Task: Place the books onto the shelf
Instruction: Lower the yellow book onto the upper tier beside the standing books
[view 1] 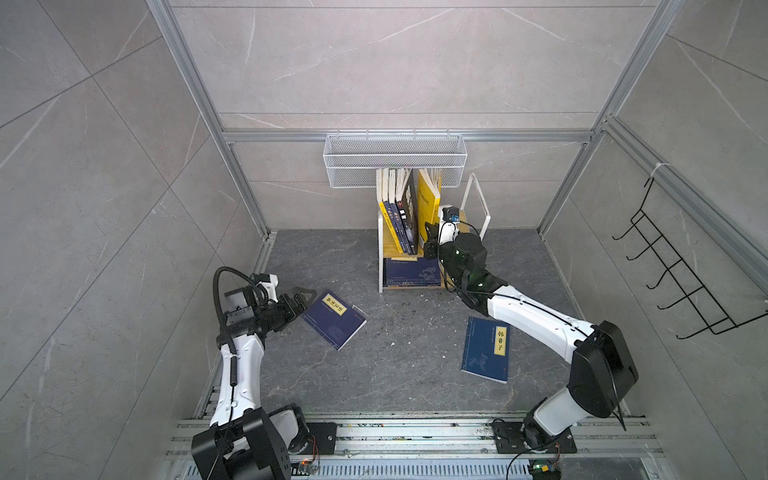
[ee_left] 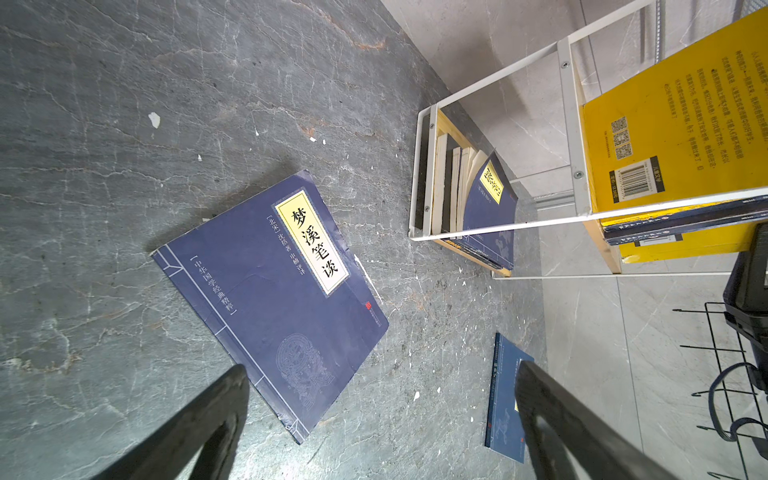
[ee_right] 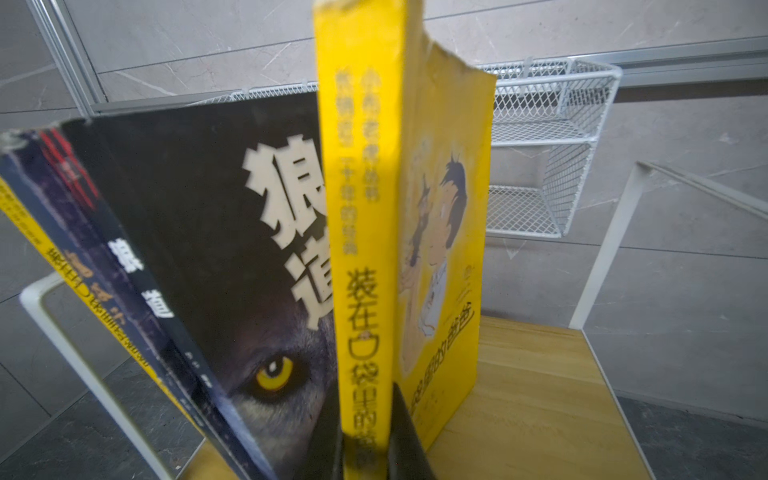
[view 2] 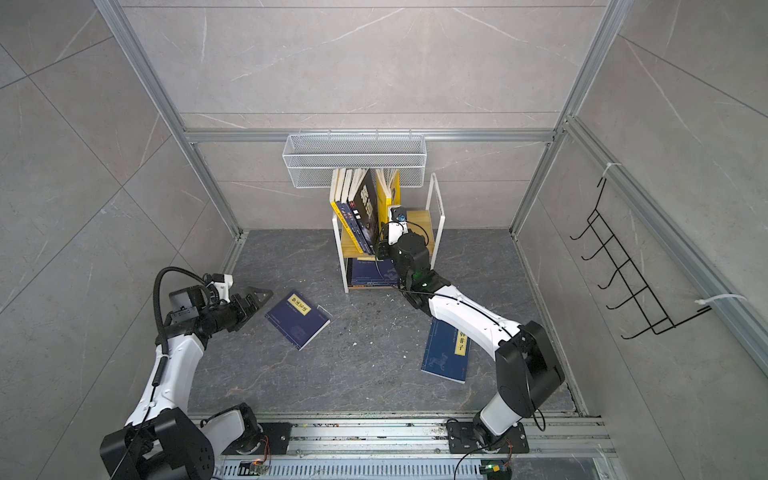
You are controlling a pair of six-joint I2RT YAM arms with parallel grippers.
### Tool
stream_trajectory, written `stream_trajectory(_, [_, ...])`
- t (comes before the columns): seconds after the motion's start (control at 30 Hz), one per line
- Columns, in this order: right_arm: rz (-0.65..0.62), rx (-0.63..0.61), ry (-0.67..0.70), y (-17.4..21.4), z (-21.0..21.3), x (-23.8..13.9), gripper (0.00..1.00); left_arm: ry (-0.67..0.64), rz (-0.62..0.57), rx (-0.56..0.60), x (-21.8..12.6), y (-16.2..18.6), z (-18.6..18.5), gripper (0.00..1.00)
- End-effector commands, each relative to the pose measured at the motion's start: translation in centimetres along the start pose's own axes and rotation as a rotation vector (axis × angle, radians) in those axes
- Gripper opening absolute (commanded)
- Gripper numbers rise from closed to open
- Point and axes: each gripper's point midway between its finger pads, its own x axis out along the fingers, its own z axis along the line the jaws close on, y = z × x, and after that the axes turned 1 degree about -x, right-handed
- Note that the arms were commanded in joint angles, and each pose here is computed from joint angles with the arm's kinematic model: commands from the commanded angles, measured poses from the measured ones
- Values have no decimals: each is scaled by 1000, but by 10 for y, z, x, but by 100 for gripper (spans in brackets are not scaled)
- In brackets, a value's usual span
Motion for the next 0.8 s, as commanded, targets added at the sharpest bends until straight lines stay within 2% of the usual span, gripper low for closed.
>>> stream_trajectory(0.0, [-21, 4, -77, -1, 15, 5, 0, 35, -23, 51, -8, -9, -16, 100])
stream_trajectory(0.23, [20, -47, -115, 18, 22, 6, 2, 37, -22, 48, -8, -9, -16, 100])
stream_trajectory(0.3, [26, -69, -133, 22, 25, 6, 5, 38, -24, 53, -7, -9, -16, 100])
stream_trajectory(0.37, [49, -95, -139, 29, 26, 6, 12, 42, -27, 56, -7, -8, -16, 100])
stream_trajectory(0.53, [92, -93, -159, 41, 28, 5, 25, 39, -23, 56, -8, -8, -17, 100])
stream_trajectory(0.77, [112, -104, -163, 47, 28, 2, 35, 41, -22, 52, -9, -8, -18, 100])
